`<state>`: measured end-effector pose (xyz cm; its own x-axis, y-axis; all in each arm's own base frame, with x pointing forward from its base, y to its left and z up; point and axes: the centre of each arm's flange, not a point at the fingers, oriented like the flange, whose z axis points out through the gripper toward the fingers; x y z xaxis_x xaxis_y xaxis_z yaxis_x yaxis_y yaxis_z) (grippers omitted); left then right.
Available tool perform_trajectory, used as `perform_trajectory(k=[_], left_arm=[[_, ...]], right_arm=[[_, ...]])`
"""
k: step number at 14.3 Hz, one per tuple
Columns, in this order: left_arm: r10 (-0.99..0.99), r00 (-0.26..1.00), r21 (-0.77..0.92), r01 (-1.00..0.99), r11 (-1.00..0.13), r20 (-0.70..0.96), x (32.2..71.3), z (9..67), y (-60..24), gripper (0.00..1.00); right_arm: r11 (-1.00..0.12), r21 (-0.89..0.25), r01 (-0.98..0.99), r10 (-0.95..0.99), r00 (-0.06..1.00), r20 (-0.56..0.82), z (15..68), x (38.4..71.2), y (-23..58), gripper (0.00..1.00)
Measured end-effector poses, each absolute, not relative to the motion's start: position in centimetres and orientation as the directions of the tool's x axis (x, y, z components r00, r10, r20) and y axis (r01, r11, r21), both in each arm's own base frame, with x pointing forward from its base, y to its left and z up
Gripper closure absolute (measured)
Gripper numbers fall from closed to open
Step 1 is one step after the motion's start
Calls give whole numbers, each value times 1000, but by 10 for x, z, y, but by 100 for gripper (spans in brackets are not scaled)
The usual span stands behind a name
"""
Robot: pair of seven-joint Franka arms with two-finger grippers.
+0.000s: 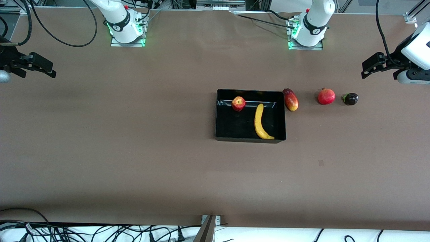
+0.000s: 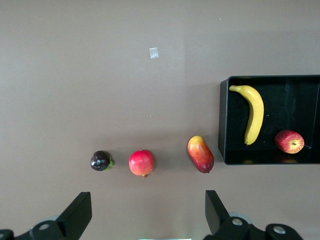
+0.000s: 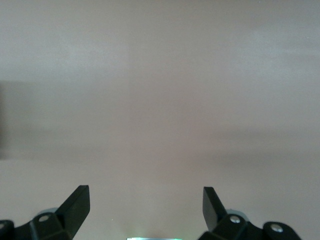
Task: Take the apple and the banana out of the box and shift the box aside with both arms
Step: 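Reach the left gripper into the black tray toward the red apple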
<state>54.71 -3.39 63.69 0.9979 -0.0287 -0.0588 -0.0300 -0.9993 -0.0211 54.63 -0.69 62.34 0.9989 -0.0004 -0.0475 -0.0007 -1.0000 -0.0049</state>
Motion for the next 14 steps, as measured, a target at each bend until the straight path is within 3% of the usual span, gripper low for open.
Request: perform_trajectory(k=[8, 14], left_arm=[[154, 988, -13, 154, -988, -27, 556, 609, -141, 0], [184, 982, 12, 185, -983, -41, 562, 539, -208, 0]], right_arm=[[-1000, -5, -1, -1, 999, -47, 623, 546, -7, 0], [-1000, -5, -1, -1, 999, -47, 623, 546, -7, 0]])
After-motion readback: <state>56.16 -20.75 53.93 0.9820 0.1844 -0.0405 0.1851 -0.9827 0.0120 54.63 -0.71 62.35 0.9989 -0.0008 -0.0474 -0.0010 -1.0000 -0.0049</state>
